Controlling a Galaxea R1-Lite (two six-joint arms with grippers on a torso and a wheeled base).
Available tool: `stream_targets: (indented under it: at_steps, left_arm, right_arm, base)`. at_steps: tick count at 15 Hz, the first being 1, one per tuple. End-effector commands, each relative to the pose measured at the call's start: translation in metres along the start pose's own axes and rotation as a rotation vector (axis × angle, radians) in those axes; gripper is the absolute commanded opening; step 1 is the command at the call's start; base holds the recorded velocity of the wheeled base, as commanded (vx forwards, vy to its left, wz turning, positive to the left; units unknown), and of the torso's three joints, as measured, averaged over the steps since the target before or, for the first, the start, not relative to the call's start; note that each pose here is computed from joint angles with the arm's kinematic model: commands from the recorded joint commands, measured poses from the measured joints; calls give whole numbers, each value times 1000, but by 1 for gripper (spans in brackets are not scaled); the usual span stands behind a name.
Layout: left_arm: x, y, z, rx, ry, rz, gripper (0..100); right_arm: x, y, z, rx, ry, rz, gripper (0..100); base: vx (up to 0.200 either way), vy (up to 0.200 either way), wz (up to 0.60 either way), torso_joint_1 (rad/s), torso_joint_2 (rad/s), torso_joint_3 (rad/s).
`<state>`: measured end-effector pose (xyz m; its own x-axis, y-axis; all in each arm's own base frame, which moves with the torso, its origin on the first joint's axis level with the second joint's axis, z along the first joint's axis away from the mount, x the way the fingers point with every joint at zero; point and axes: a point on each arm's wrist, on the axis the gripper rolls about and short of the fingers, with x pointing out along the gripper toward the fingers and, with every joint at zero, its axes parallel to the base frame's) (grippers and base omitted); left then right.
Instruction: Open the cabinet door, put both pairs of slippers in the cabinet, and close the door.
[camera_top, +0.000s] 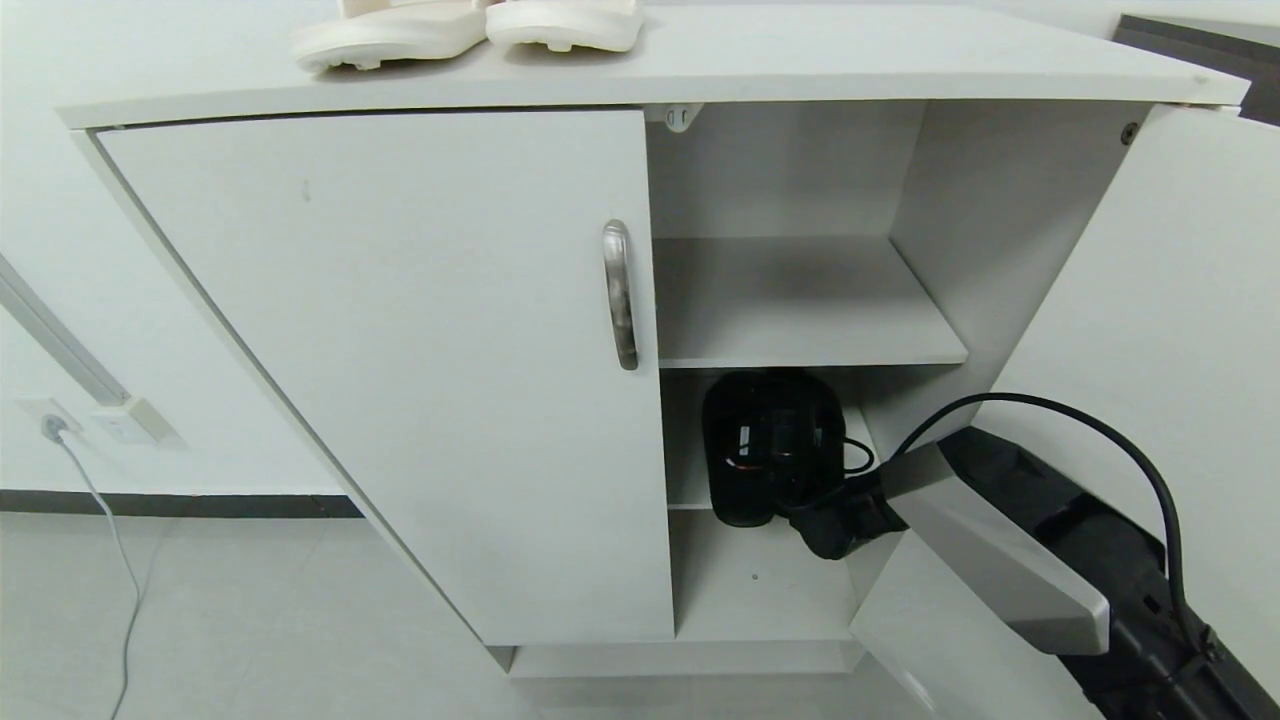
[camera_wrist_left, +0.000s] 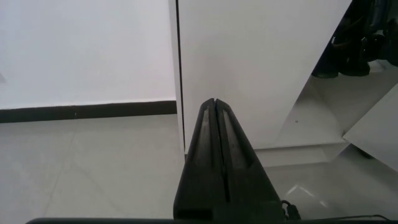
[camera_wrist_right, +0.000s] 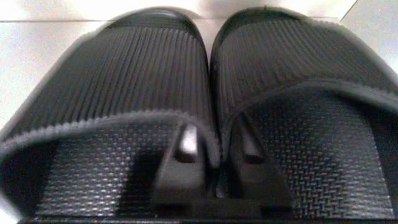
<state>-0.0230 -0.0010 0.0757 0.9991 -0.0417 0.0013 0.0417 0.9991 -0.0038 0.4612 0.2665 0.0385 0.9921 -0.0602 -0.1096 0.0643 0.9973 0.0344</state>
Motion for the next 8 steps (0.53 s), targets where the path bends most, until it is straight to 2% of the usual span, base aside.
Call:
stream_targets:
  at_steps: [1, 3, 8]
  left_arm:
    - [0, 0, 0, -1, 1, 0, 0]
    - [0, 0, 0, -1, 1, 0, 0]
    - [0, 0, 0, -2, 1, 0, 0]
  right_arm:
    - [1, 0, -3, -4, 5, -1, 100]
    - [-3, -1, -7, -14, 19, 1, 100]
    - [-25, -11, 8, -4, 1, 9, 100]
  base:
    - [0, 0, 0, 0, 0, 0]
    - [0, 0, 0, 0, 0, 0]
    - [0, 0, 0, 0, 0, 0]
